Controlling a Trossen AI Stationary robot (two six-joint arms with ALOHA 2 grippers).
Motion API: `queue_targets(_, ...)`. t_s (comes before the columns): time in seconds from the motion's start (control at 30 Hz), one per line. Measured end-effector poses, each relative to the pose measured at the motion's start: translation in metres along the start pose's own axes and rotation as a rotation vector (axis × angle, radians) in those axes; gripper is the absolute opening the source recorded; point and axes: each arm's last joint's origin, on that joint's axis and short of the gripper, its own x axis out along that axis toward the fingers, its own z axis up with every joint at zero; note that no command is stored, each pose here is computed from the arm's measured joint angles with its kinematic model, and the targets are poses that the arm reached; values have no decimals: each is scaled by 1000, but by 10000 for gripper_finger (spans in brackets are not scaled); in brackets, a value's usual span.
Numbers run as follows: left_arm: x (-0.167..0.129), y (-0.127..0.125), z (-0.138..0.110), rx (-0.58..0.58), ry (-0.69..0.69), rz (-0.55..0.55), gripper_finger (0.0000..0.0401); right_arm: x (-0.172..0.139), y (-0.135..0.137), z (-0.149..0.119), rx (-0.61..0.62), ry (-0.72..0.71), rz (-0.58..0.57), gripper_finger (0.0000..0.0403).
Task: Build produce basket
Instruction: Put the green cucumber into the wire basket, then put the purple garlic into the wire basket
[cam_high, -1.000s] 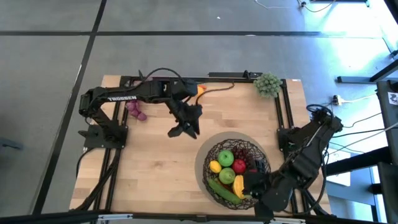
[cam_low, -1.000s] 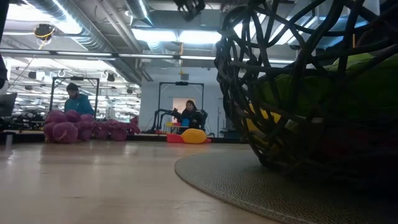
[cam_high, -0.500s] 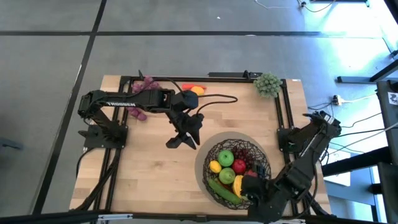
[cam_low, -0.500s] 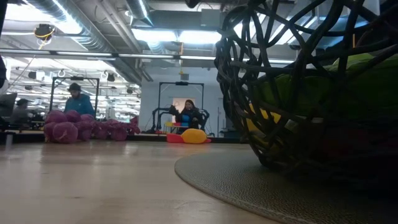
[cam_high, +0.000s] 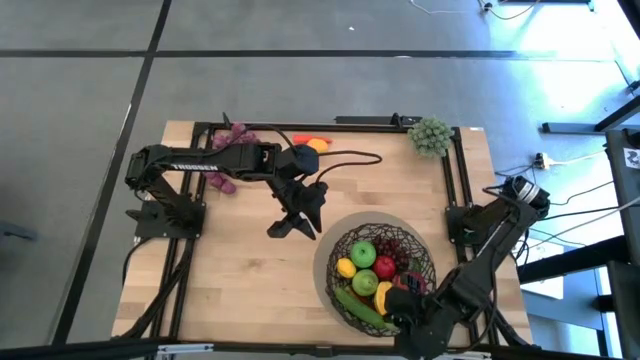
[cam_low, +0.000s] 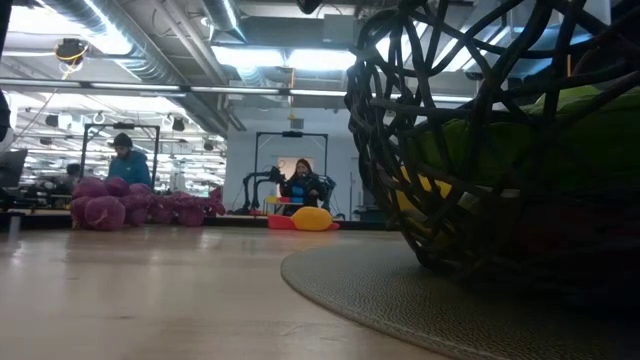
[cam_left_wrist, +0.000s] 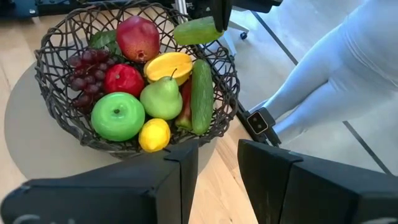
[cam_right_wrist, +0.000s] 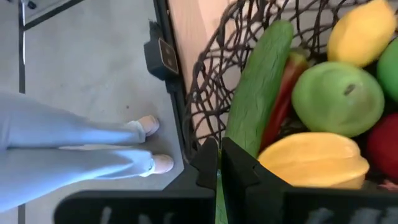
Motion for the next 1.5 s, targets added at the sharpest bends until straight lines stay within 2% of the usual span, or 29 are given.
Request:
queue_targets(0.27, 0, 0, 0, -6, 0, 0, 103, 14, -12, -6, 2, 44, -18, 2)
queue_targets(0.6, 0, 1, 0, -7, 4, 27, 103, 17, -16, -3, 6, 86, -22, 31)
queue_targets(0.93, 0, 1, 0, -27, 5, 30, 103, 17, -17, -2, 8, 86, -23, 100)
queue_targets(1.07, 0, 1, 0, -27, 5, 30, 103, 17, -17, -1, 16, 92, -19, 111)
queue_targets(1.3, -3, 4, -1, 10, 5, 25, 103, 0, -6, 12, -1, 79, 7, 111)
queue_targets(1.5, -17, 25, -5, -27, -7, 81, 103, -35, -2, 32, -16, -17, -103, 111)
